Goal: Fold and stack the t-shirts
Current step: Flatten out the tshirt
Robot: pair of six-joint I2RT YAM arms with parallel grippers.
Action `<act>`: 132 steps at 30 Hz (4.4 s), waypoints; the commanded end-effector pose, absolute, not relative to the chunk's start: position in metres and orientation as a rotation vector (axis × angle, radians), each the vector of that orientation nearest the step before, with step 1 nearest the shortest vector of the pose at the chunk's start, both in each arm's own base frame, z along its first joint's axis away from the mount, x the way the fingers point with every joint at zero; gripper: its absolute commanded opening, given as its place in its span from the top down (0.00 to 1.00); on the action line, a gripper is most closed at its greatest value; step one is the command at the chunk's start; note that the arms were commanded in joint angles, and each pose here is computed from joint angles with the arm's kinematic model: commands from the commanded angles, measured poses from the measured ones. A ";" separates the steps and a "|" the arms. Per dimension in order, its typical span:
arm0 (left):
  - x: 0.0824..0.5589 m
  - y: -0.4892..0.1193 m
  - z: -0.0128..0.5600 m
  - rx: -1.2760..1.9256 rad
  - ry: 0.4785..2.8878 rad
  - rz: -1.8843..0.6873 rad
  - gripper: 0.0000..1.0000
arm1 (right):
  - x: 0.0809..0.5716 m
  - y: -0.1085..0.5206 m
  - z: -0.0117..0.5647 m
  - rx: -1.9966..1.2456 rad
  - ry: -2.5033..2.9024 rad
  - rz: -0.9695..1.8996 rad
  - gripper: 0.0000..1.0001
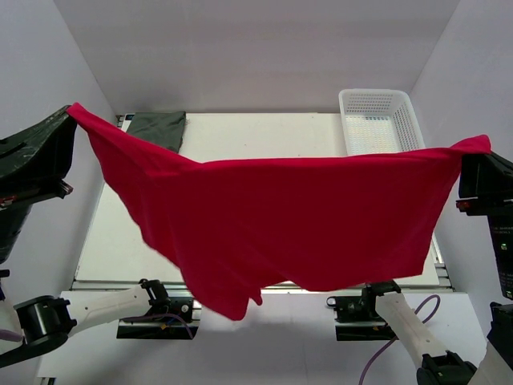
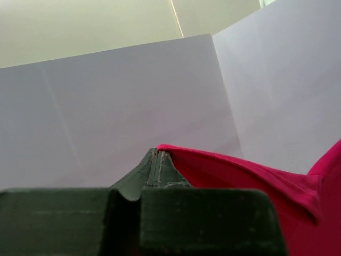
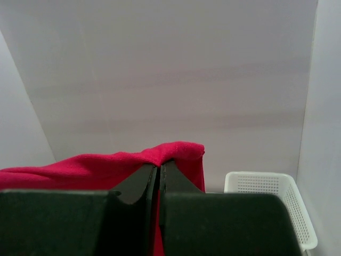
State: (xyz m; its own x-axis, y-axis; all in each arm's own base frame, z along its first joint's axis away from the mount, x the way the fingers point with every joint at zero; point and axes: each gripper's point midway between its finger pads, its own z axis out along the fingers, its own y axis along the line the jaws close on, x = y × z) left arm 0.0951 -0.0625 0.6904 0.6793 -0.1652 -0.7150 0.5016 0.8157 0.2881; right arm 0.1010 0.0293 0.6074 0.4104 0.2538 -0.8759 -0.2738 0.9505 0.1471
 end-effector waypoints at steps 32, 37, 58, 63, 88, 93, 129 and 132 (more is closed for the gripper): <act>0.297 -0.153 0.500 0.436 0.958 0.407 1.00 | 0.383 0.057 0.387 0.102 1.617 0.198 1.00; 0.378 -0.161 0.450 0.456 1.087 0.528 1.00 | 0.400 0.056 0.372 0.113 1.659 0.164 1.00; 0.439 -0.092 0.472 -0.172 1.586 0.196 1.00 | 0.350 0.038 0.453 0.183 1.550 0.162 1.00; 0.372 -0.068 0.519 -0.226 1.472 0.080 1.00 | 0.319 0.049 0.486 0.106 1.500 0.239 1.00; 0.196 -0.032 0.656 -0.131 1.153 -0.303 1.00 | 0.166 0.044 0.618 -0.001 1.157 0.369 1.00; 0.254 -0.036 0.611 -0.182 1.267 -0.153 1.00 | 0.224 0.050 0.576 0.034 1.277 0.353 1.00; 0.615 -0.056 0.197 -0.247 1.850 0.470 1.00 | 0.587 0.083 0.118 0.168 2.149 0.050 1.00; 0.635 -0.062 0.198 -0.218 1.806 0.463 1.00 | 0.612 0.088 0.130 0.151 2.084 0.062 1.00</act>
